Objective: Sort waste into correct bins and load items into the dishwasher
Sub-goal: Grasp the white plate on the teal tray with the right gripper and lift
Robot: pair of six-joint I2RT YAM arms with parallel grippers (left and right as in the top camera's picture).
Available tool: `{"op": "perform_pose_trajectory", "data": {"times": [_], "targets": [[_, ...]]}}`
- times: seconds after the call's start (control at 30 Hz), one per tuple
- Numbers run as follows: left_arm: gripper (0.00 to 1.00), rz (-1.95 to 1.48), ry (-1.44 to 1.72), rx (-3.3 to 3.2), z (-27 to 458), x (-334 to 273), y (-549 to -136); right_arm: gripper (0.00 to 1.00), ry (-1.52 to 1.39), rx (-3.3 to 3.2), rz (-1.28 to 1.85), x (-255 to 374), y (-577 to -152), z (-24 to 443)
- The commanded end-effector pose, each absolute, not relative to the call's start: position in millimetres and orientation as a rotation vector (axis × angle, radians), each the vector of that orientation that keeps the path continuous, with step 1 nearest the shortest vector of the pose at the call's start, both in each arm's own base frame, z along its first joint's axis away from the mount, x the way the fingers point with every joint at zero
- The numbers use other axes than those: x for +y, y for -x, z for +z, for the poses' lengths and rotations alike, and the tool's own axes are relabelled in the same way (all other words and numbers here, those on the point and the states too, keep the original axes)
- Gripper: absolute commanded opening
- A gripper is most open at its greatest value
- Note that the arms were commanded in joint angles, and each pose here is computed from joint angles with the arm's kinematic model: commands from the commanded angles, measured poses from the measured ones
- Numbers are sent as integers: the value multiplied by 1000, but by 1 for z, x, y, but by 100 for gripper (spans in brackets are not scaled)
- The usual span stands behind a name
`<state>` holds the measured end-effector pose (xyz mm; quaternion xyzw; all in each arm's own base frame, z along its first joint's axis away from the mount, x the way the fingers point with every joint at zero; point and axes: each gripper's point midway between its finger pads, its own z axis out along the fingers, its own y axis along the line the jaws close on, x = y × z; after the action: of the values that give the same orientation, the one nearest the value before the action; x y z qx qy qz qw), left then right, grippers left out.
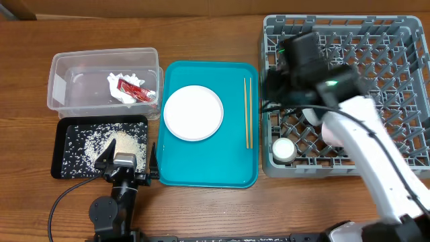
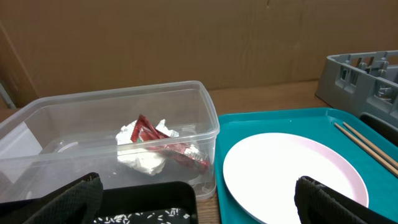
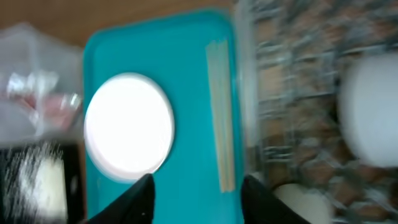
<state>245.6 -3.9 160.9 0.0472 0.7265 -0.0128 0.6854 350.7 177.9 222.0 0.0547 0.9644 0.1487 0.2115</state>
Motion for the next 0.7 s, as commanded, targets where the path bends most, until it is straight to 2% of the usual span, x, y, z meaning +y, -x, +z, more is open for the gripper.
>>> {"op": "perform_pose_trajectory", "data": {"times": [0.0, 0.1, 0.27, 0.3, 0.43, 0.57, 0.67], "targets": [[100, -24, -114, 1621, 161, -4, -245, 54, 35, 2791, 476, 225, -333, 180], [100, -24, -114, 1621, 161, -4, -245, 57, 89, 2824, 485, 264, -339, 133], [100, -24, -113, 1621, 161, -4, -245, 57, -57, 2910, 463, 287, -349, 69], [100, -24, -114, 1621, 161, -4, -245, 56, -132, 2947, 442, 288, -351, 44], [100, -24, -114, 1621, 161, -4, -245, 39, -183, 3031, 396, 288, -345, 1], [100, -24, -113, 1621, 161, -4, -245, 4, -187, 3074, 377, 286, -338, -9], [100, -24, -114, 1621, 161, -4, -245, 4, -184, 3029, 370, 283, -345, 11]]}}
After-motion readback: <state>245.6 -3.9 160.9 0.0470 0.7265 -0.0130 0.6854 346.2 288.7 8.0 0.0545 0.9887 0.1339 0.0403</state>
